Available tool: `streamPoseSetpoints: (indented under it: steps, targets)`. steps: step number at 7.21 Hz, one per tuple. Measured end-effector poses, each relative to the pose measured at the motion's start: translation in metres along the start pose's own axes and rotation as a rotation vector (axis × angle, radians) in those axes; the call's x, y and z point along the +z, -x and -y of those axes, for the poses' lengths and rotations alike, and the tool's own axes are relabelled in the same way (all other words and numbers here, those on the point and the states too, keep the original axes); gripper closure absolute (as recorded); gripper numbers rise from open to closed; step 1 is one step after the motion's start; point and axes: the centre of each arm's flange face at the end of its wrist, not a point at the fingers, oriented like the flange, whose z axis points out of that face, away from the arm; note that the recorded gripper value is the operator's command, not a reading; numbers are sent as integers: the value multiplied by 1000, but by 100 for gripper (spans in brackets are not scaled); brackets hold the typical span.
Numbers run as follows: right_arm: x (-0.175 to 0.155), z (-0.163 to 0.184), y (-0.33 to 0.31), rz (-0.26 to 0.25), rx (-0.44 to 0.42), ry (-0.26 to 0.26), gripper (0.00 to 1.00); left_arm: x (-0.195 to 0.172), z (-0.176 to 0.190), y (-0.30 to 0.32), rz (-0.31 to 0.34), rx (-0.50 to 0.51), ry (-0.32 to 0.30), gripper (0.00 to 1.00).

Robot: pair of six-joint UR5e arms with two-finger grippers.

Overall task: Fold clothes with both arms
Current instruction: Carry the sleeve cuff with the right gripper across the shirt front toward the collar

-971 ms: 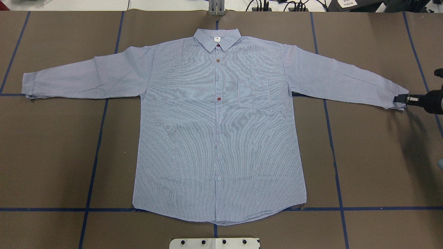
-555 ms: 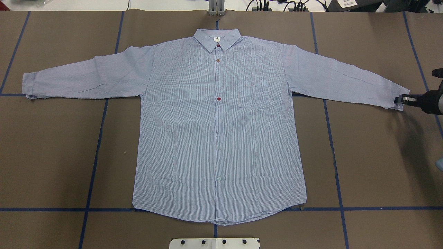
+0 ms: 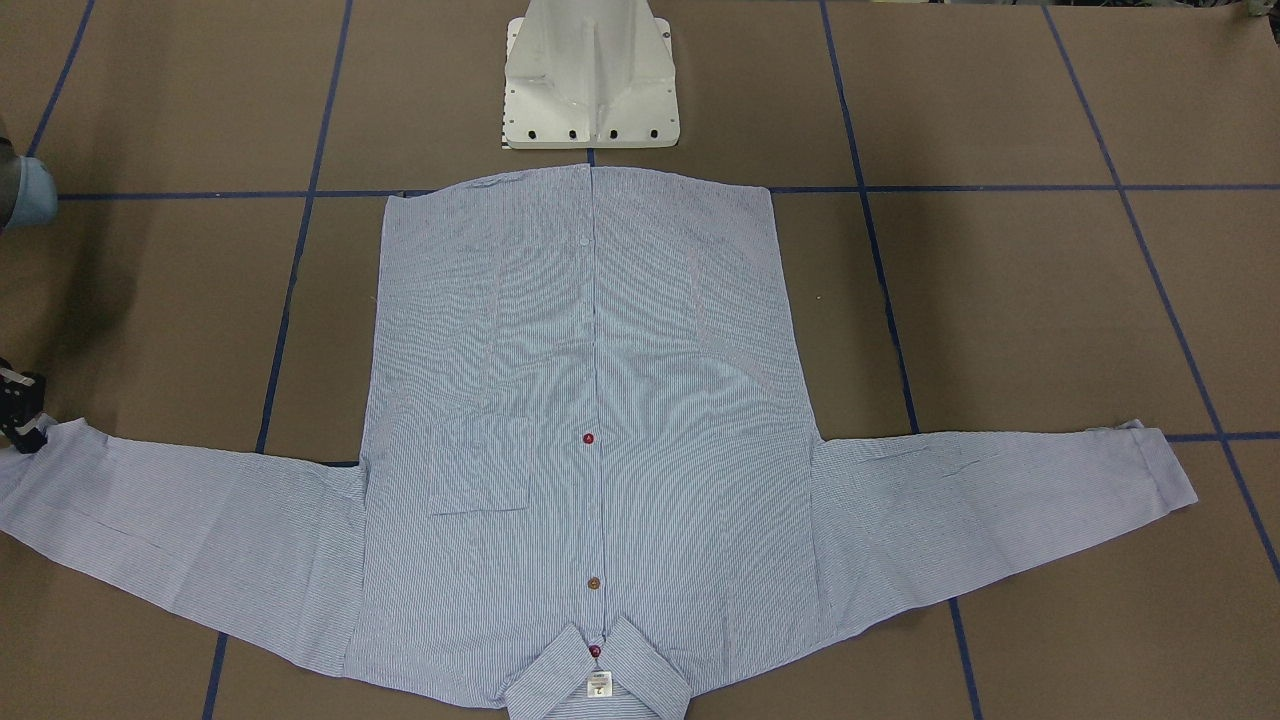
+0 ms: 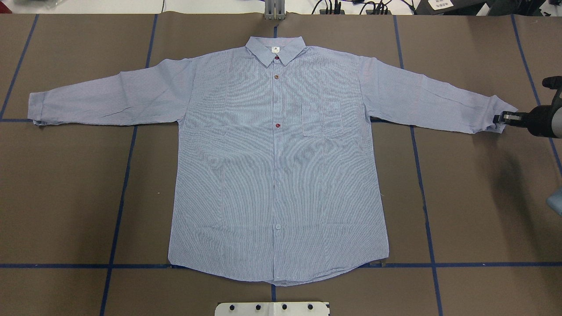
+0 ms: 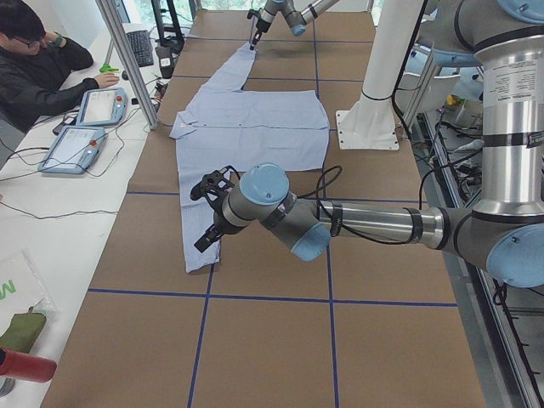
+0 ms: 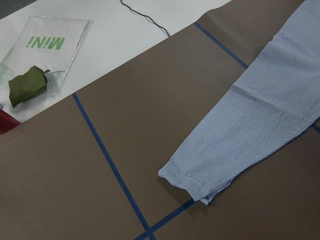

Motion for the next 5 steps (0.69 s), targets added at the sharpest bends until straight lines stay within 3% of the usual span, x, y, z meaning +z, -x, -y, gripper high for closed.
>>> streamPoseSetpoints:
  steps: [2,3,5]
  targets:
    - [1,51,104,69,-29,-35,100,0,1,0,0,1,-1,0]
    - [7,70,176,134,-66,-64,100,0,1,0,0,0,-1,0]
    - [18,74,319,251,-103,-142,100,0,2,0,0,0,-2,0]
